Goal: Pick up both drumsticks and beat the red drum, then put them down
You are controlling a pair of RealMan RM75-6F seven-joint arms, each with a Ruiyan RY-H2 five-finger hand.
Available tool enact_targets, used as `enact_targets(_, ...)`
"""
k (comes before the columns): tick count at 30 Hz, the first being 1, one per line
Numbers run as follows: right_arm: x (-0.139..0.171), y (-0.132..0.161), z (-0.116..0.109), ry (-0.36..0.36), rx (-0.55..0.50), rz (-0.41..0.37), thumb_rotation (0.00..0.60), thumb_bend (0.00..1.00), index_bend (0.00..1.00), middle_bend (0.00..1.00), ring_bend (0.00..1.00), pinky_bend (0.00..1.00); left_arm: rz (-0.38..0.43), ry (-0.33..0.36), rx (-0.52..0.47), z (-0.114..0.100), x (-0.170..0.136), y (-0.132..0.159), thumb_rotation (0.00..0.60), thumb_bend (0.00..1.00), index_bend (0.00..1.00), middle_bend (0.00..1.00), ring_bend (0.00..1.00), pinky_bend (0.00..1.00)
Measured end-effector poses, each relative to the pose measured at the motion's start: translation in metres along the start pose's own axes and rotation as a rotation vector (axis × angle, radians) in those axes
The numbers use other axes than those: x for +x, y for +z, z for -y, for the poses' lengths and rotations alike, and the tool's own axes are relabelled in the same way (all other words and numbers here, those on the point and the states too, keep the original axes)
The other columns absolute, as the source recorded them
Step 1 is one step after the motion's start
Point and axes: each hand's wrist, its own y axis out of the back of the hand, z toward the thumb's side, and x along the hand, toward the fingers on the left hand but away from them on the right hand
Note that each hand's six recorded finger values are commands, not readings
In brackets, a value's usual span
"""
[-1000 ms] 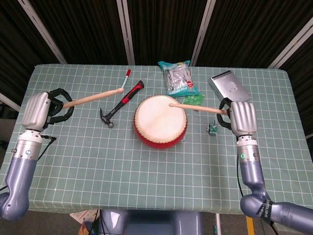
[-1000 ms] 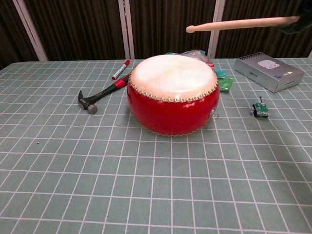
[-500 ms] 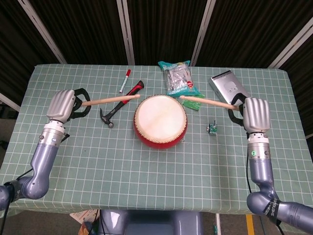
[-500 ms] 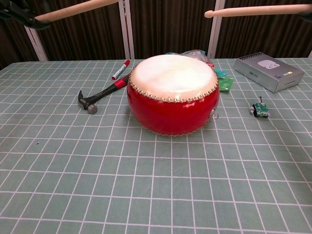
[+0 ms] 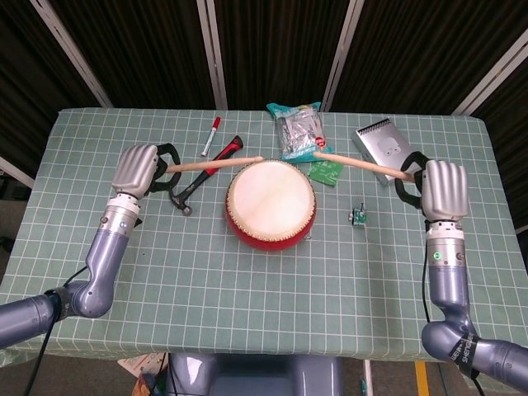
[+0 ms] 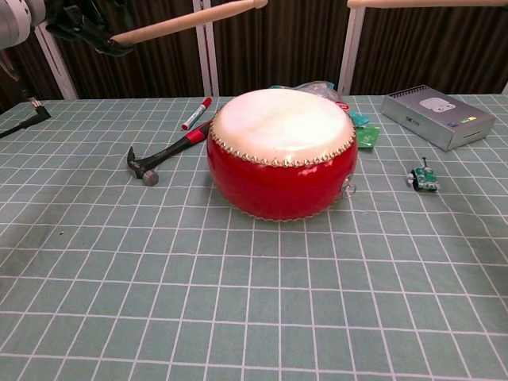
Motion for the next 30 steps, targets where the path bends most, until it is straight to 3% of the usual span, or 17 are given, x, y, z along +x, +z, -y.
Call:
enact_targets(4,0.0,-0.003,0.0,-0.001,0.003,0.005,0.6,0.77,0.9,1.0,1.0,1.0,0.018,0.003,0.004,0.005,0.006,0.005,0.6,0.51,0.79,1.0,1.0,1.0)
enact_targets(11,-0.001,-0.011,0.001,0.004,0.013,0.024,0.6,0.77,0.9,1.0,1.0,1.0,-0.008,-0.066,0.067,0.033,0.017,0.0,0.6,0.51,0.79,1.0,1.0,1.0)
enact_targets(18,0.002,-0.016,-0.001,0.003,0.029,0.032,0.6,0.77,0.9,1.0,1.0,1.0,-0.091,-0.28,0.323,0.073,0.02,-0.022,0.6,0.5,0.79,1.0,1.0,1.0)
enact_targets(22,0.005,-0.019,-0.005,0.0,0.024,0.039,0.6,0.77,0.9,1.0,1.0,1.0,-0.165,-0.383,0.42,0.08,0.019,-0.03,0.6,0.49,0.79,1.0,1.0,1.0)
enact_targets(26,0.01,-0.02,-0.005,0.002,0.028,0.036,0.6,0.77,0.9,1.0,1.0,1.0,-0.245,-0.408,0.373,0.076,0.016,-0.037,0.6,0.48,0.79,1.0,1.0,1.0)
enact_targets(30,0.012,-0.017,-0.005,0.001,0.029,0.029,0.6,0.77,0.9,1.0,1.0,1.0,-0.272,-0.337,0.254,0.063,0.015,-0.038,0.6,0.48,0.79,1.0,1.0,1.0)
